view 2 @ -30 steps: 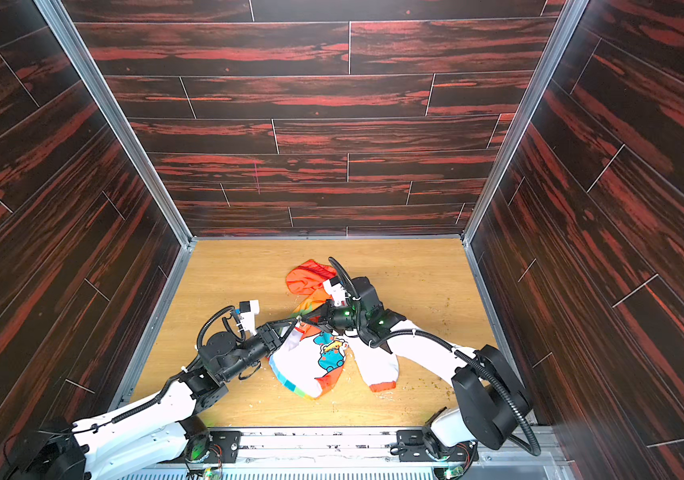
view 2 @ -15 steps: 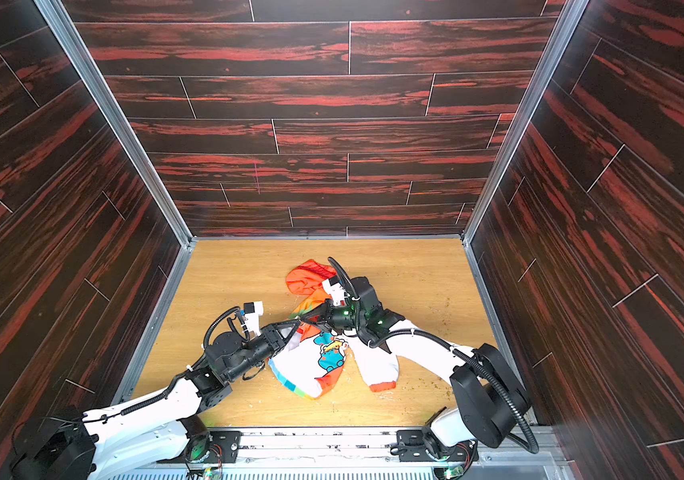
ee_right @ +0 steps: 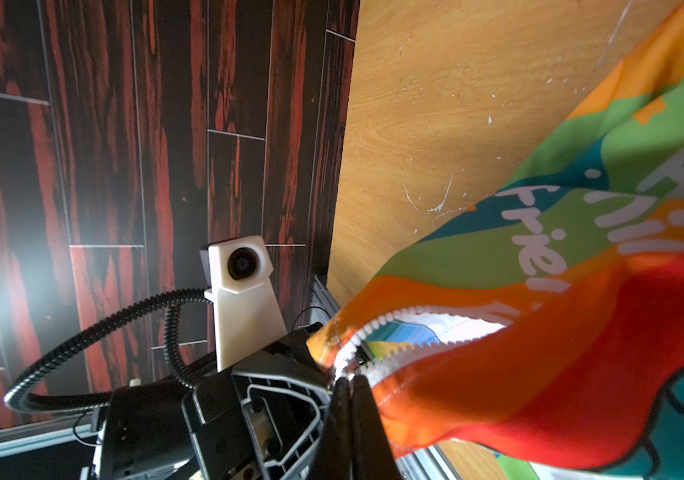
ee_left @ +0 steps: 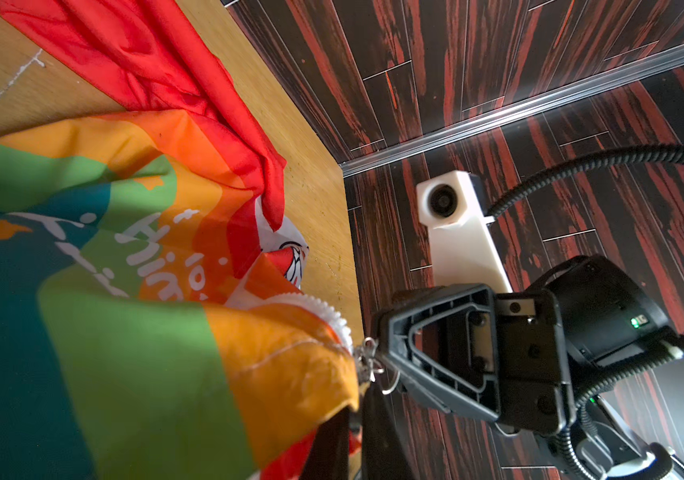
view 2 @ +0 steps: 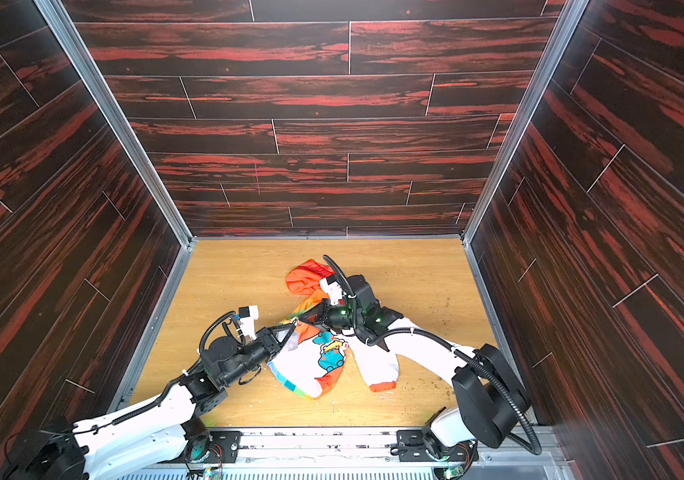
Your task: Zip up the jacket
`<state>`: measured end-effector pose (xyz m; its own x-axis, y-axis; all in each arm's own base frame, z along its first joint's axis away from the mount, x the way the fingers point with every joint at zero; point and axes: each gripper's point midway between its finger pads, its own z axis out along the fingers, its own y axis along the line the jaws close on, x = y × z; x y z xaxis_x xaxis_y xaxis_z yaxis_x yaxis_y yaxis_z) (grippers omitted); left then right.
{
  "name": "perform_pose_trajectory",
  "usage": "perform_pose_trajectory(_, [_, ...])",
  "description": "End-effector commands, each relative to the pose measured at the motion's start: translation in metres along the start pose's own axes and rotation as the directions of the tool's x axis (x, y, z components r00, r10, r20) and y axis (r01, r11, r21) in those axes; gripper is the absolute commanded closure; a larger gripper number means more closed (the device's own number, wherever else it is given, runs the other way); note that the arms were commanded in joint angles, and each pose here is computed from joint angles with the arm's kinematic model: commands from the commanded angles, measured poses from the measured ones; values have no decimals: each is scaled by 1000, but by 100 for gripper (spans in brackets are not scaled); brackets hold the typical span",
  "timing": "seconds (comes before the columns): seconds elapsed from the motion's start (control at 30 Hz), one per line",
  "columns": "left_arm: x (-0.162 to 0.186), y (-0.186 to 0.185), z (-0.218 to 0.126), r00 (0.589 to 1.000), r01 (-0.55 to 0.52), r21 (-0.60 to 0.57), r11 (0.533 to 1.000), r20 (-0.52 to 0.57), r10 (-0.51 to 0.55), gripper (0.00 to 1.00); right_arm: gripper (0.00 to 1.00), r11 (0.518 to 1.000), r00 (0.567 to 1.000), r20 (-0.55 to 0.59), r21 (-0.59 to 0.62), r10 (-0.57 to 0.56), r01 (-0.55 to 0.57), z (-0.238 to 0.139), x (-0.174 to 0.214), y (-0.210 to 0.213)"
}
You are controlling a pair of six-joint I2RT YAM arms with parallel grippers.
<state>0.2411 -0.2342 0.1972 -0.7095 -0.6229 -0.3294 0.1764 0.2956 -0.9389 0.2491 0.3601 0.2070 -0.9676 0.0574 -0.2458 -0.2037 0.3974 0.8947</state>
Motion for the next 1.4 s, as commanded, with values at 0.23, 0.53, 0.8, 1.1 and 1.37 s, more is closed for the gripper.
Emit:
perform_pose_trajectory(0.23, [15, 6, -12, 997, 10, -25, 1000, -73, -12, 100, 100, 964, 983, 139, 252, -121, 83, -10, -38, -33])
perform_pose_trajectory(0.53, [21, 8, -14, 994, 15, -32, 999, -104, -19, 100, 100, 942, 975, 170, 327, -144, 83, -16, -50, -52])
perform_pose_trajectory(0.8, [31, 14, -17, 988, 28, -48, 998, -152, -35, 100, 100, 895, 960, 173, 428, -220, 128, -20, -61, -67])
perform_pose_trajectory(1.1, [29, 18, -19, 989, 27, -59, 998, -141, -35, 100, 100, 895, 958, 148, 414, -247, 166, -15, -62, -60])
perform_pose_trajectory(1.37, [17, 13, -15, 996, 20, -50, 999, -81, -24, 91, 100, 938, 967, 90, 282, -237, 203, -8, -31, -37])
